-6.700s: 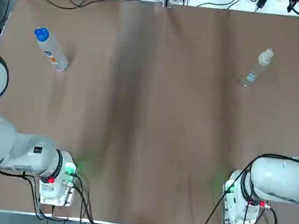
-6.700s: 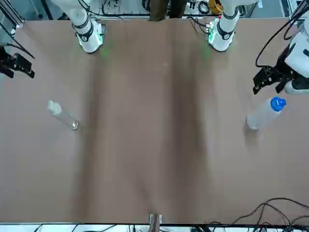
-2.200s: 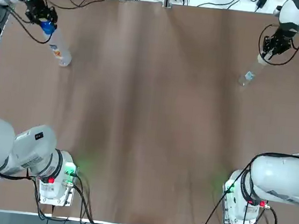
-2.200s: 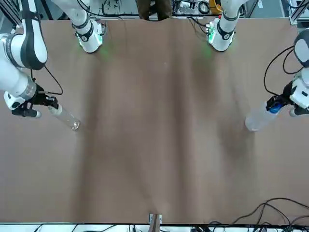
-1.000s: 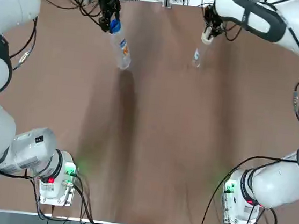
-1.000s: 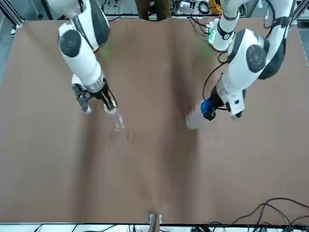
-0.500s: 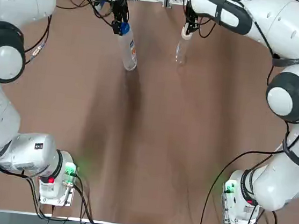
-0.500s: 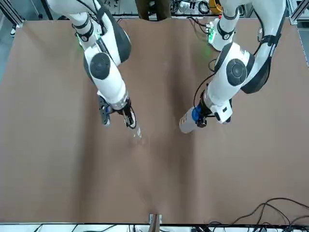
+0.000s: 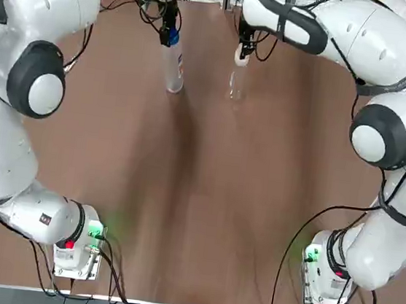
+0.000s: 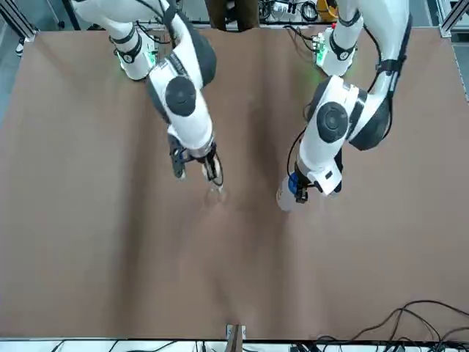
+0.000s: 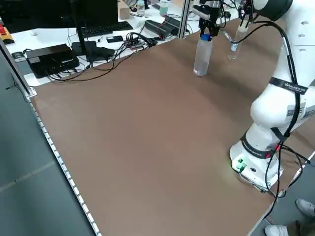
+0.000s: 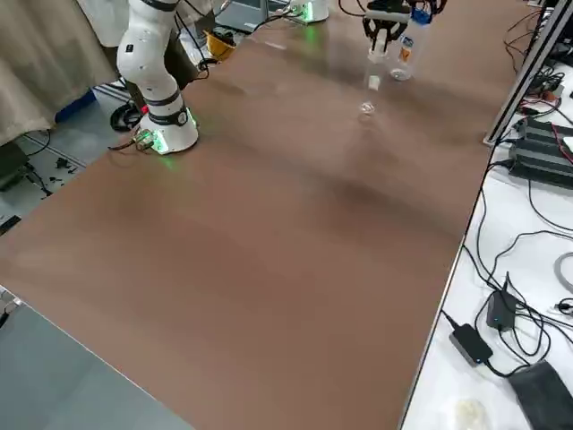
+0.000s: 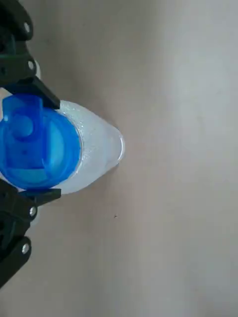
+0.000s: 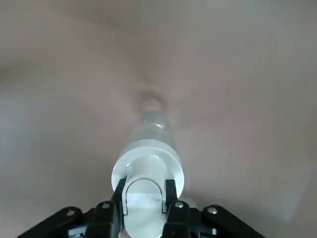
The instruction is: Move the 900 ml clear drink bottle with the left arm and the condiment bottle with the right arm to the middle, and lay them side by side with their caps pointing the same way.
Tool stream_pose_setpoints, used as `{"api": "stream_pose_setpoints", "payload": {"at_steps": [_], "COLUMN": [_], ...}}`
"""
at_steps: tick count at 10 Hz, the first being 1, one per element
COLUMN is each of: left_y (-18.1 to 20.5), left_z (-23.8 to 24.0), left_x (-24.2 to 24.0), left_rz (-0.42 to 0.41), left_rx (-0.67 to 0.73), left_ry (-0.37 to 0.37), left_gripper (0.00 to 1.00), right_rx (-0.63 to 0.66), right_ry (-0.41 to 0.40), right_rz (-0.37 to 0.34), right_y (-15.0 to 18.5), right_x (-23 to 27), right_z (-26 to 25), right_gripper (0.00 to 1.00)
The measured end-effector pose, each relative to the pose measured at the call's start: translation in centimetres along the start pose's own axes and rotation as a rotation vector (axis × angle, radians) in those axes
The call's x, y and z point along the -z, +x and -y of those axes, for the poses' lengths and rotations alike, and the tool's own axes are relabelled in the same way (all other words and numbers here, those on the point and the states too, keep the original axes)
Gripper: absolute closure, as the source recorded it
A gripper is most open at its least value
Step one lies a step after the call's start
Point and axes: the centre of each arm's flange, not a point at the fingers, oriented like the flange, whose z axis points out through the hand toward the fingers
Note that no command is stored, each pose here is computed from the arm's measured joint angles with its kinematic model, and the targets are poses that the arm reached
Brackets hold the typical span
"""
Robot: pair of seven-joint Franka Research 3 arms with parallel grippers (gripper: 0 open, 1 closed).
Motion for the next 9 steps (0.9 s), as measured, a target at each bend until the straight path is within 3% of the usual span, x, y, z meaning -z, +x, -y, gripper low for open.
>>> {"api": "stream_pose_setpoints", "payload": {"at_steps": [3, 9], "left_y": [0.3, -2.4], "left_z": [-0.9, -0.2], "left_x": [2.1, 1.3], "left_rz": [0.028, 0.033], "left_rx": [0.021, -0.005], "left_ry": [-0.023, -0.003], "left_gripper": [0.30, 0.30], "right_rx": [0.025, 0.066], "right_ry": [0.026, 0.077], "right_rz": [0.014, -0.006], "right_y": [-3.4, -1.6], "right_x": [-0.5, -0.9], "right_z": [-1.0, 0.6], "right_gripper": [0.66, 0.66]}}
